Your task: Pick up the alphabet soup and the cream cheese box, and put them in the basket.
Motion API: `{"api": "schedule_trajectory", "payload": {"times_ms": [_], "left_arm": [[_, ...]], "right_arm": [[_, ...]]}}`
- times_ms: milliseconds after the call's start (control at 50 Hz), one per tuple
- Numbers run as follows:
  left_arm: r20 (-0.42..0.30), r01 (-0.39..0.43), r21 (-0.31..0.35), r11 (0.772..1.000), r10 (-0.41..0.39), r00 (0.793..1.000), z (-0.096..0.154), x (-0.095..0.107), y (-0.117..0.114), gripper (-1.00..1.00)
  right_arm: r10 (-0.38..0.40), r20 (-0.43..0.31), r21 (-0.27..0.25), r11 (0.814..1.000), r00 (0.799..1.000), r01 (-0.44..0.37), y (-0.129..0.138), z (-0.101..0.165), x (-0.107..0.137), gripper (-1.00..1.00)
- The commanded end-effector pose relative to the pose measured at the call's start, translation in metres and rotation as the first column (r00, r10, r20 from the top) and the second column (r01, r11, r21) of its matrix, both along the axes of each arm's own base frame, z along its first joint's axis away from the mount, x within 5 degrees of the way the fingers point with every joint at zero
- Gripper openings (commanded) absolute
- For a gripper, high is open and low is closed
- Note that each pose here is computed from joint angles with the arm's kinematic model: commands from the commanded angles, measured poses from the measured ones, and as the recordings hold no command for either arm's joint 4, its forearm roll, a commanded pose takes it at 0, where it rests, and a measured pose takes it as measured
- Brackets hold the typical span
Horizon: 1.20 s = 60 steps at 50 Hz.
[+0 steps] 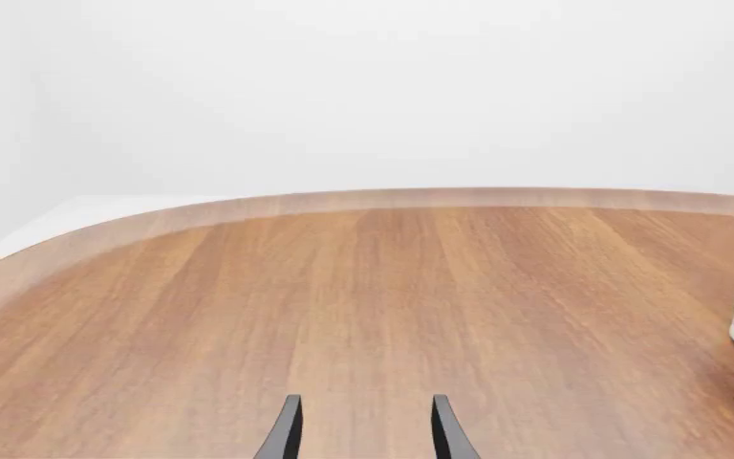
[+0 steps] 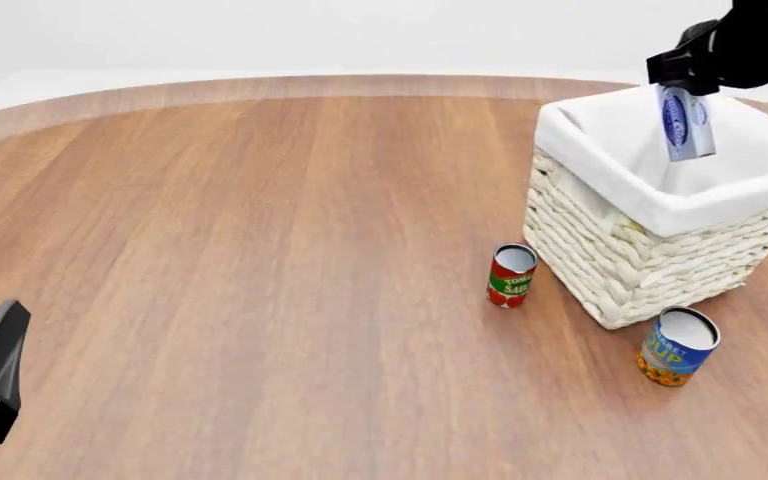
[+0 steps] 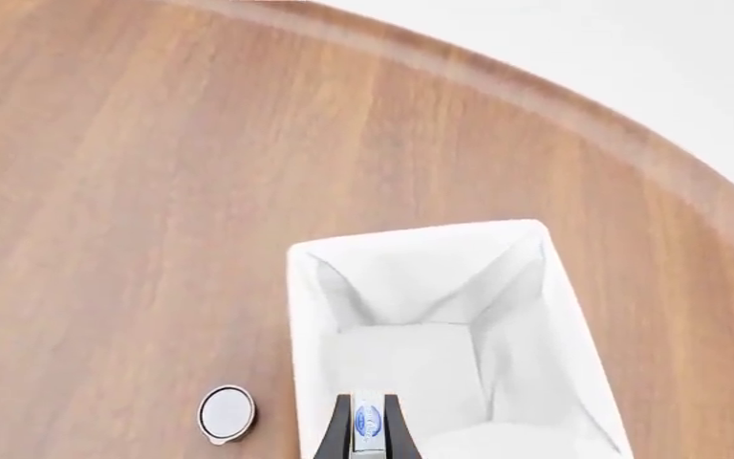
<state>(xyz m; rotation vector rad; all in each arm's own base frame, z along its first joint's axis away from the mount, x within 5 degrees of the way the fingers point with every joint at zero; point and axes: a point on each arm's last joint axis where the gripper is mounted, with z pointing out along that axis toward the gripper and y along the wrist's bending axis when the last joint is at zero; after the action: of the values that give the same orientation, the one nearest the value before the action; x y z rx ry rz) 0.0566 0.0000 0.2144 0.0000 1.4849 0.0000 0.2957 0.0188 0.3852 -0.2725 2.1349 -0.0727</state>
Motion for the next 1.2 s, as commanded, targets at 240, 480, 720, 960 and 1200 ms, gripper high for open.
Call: {"api": "schedule_trajectory", "payload": {"times_ms": [240, 480, 720, 960, 1200], "left_arm": [[0.000, 0.000, 0.000, 1.000, 0.000, 1.000, 0.000, 0.000, 0.000, 1.00], [0.000, 0.000, 0.000, 1.000, 0.000, 1.000, 0.000, 0.000, 0.000, 1.00], [0.000, 0.000, 0.000, 1.000, 0.000, 1.000, 0.000, 0.000, 0.000, 1.00], [0.000, 0.000, 0.000, 1.000, 0.000, 1.000, 0.000, 0.000, 0.000, 1.00], [0.000, 0.000, 0.000, 1.000, 0.000, 1.000, 0.000, 0.000, 0.000, 1.00]], "right_arm": [[-0.021, -0.027, -0.024, 1.000, 0.999, 0.020, -0.010, -0.011, 0.018, -1.00], [-0.027, -0.046, -0.037, 0.999, 0.999, 0.025, -0.014, -0.018, 0.030, -1.00], [-0.026, -0.058, -0.047, 0.999, 0.998, 0.024, -0.016, -0.025, 0.041, -1.00], [-0.022, -0.085, -0.057, 0.998, 0.996, 0.017, -0.017, -0.038, 0.051, -1.00], [-0.034, -0.110, -0.074, 0.997, 0.993, 0.026, -0.025, -0.047, 0.064, -1.00]]}}
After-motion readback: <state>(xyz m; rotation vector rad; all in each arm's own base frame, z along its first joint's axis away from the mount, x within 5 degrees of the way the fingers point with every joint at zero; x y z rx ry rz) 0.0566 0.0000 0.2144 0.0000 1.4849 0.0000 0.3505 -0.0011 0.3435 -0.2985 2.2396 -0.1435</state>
